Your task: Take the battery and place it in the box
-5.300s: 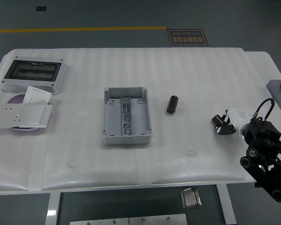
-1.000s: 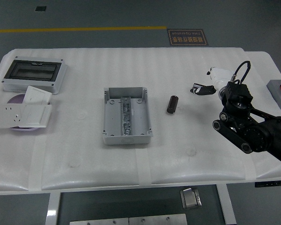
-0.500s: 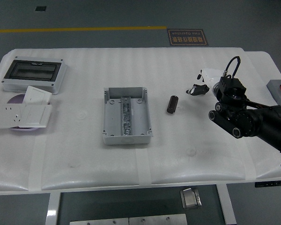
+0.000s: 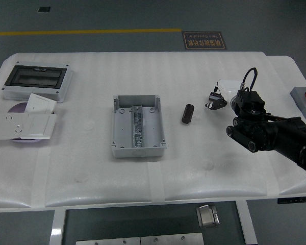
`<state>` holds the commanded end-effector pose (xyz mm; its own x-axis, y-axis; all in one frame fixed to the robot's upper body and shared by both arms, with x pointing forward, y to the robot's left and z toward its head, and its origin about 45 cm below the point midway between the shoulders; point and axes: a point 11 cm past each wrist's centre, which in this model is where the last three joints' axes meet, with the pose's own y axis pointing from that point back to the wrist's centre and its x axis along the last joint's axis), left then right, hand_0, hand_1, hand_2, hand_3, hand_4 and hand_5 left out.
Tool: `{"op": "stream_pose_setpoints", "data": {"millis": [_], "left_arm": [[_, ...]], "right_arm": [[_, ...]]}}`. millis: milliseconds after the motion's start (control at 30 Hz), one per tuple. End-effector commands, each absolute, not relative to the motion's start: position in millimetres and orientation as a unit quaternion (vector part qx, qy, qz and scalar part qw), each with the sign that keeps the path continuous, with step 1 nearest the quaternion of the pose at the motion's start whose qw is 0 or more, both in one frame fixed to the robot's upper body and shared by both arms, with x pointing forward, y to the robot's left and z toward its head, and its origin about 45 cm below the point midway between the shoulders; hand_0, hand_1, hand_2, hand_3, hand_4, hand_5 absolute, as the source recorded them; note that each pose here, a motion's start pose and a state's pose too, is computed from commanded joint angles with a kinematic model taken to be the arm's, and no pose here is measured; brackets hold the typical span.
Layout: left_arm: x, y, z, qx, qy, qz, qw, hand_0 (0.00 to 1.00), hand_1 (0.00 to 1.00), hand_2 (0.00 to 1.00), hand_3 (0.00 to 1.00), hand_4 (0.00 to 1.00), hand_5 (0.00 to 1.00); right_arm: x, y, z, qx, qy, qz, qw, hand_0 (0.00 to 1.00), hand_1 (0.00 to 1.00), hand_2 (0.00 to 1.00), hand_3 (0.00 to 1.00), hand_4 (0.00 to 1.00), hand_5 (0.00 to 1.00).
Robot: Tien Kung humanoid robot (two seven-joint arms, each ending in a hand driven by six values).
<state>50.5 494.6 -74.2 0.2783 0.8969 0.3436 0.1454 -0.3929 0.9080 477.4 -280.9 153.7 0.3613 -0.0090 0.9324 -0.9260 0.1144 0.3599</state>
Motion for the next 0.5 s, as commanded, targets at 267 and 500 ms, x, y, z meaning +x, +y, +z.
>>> {"op": "stream_pose_setpoints", "data": {"millis": [267,500], "left_arm": [[53.1,494.3,-74.0,0.690,0.376,0.469,0.404,0.590,0.655,0.528,0.567,0.589,0.060],[54.7,492.2,-74.9,0.687,0.376,0.470,0.407,0.590,0.654,0.529,0.568,0.588,0.060]], "right_arm": [[483.4,-286.4,161.2,0.539,-0.421,0.382,0.621,0.287,0.492,0.494,0.627,0.614,0.262],[482.5,-294.7,159.4,0.537,-0.417,0.375,0.630,0.262,0.460,0.486,0.639,0.536,0.203]]}}
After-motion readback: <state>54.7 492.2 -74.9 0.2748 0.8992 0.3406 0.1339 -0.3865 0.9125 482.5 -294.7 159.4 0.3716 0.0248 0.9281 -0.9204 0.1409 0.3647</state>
